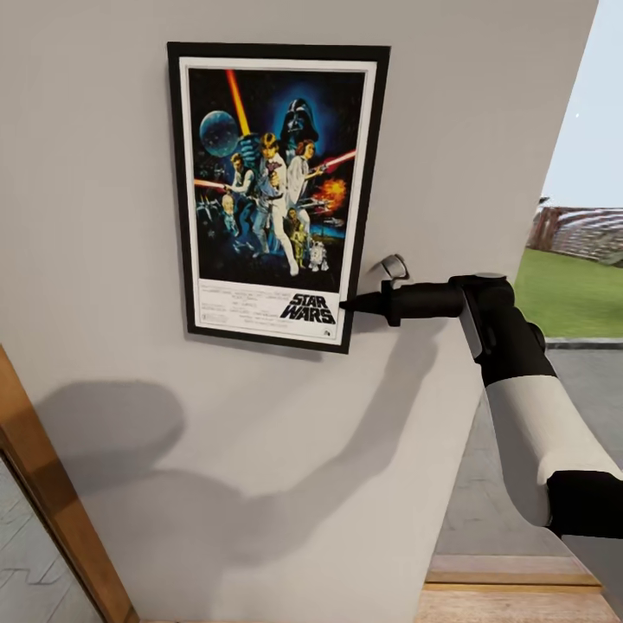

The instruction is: Pick up the poster from the kitchen countertop and hang it on one of the wall nails in the kitchen.

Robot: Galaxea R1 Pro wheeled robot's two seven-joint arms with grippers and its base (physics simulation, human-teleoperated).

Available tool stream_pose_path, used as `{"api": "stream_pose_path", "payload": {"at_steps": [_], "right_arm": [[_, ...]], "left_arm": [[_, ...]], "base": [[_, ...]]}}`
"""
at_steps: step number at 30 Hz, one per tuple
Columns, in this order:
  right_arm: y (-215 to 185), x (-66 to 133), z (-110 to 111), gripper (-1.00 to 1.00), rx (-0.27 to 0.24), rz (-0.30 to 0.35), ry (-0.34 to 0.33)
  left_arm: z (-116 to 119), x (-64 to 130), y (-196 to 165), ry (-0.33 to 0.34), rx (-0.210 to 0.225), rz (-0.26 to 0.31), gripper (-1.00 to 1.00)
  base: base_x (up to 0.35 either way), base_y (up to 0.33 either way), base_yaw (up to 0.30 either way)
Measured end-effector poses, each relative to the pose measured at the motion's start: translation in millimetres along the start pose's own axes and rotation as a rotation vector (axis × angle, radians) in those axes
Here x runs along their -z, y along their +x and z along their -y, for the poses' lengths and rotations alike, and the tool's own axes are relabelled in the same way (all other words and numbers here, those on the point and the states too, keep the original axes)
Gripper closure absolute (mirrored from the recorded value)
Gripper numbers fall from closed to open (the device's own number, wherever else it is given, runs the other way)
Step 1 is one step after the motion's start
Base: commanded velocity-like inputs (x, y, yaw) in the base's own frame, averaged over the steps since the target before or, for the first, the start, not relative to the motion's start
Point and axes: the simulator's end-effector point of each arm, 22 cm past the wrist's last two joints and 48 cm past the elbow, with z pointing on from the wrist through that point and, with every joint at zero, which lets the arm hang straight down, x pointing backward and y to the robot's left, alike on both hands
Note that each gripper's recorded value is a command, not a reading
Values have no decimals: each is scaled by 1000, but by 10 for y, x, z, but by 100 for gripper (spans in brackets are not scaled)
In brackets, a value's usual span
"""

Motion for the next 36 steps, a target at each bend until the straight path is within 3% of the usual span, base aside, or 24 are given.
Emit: {"api": "stream_pose_path", "payload": {"at_steps": [36], "right_arm": [[34, 5, 17, 100, 6, -16, 8]], "left_arm": [[-22, 14, -12, -3, -2, 1, -100]], "base": [[0, 15, 0]]}}
